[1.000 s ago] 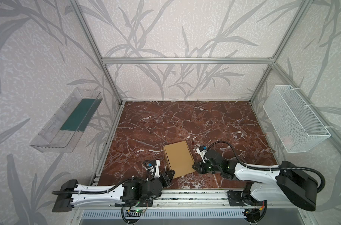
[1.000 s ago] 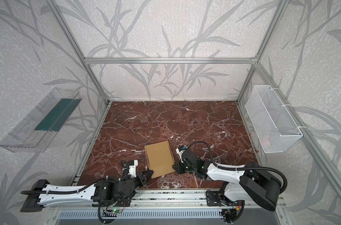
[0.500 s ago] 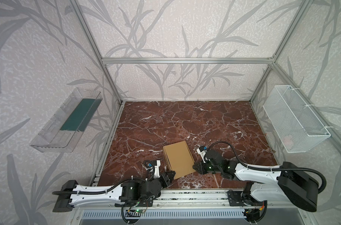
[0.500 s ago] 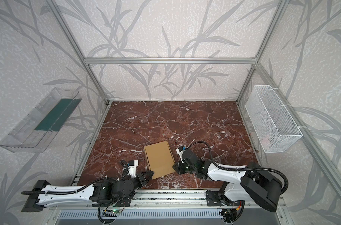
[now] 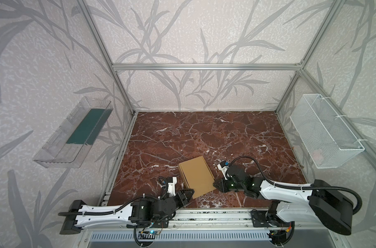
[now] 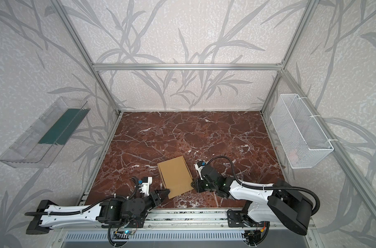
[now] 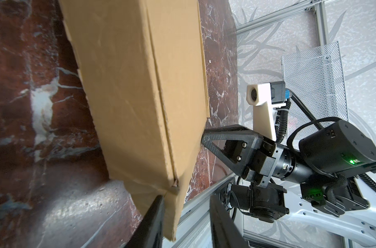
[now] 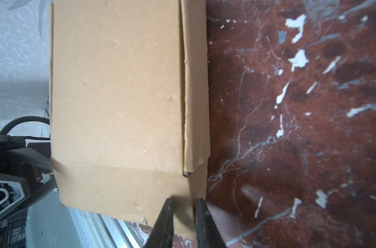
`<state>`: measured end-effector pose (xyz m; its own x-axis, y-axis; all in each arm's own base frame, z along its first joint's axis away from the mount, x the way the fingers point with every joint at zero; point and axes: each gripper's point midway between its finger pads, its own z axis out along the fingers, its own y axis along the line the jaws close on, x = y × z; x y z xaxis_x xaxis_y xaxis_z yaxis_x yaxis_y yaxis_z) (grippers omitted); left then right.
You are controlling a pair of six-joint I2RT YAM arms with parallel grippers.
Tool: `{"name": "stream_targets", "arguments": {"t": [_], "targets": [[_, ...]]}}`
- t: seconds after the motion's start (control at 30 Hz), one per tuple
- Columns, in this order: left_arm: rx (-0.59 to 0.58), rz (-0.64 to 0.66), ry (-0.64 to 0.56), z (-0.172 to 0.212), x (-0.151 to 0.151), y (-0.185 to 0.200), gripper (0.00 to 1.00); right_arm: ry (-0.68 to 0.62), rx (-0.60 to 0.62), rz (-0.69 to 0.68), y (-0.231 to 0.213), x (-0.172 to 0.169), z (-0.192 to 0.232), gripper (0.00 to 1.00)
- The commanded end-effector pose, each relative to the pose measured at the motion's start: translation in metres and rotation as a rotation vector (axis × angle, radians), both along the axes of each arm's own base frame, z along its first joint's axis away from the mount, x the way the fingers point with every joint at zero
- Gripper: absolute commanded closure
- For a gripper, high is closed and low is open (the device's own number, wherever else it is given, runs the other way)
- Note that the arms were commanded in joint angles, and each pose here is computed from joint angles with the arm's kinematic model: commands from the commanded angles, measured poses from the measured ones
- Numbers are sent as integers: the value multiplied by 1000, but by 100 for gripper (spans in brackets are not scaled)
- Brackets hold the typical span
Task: Fold the paper box
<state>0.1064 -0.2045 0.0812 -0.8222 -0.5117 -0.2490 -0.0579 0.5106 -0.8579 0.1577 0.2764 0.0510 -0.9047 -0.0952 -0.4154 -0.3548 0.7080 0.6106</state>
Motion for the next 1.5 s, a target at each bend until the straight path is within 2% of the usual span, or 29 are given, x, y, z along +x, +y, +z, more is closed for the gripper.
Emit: {"name": "stream_targets", "arguments": {"t": [0.0,0.47,0.77,0.93,1.1,1.2,1.47], "targets": [[523,27,74,-95,-9,88,61,-8,-9,6,0,1,6,79],[679,111,119,-71,-7,101,50,-33,-15,7,-1,2,16,79],[643,202,8,-43,14,103,43,-147,-51,39,-4,18,52,77],[638,219,-17,-31,26,104,41,-187,-46,73,6,32,74,71],[659,201,51,-39,37,102,41,-192,-83,102,19,51,75,71],[694,213,42,-33,43,107,41,-187,-113,129,27,57,71,71],[635,226,58,-40,56,98,40,-178,-211,169,36,71,50,72]]}}
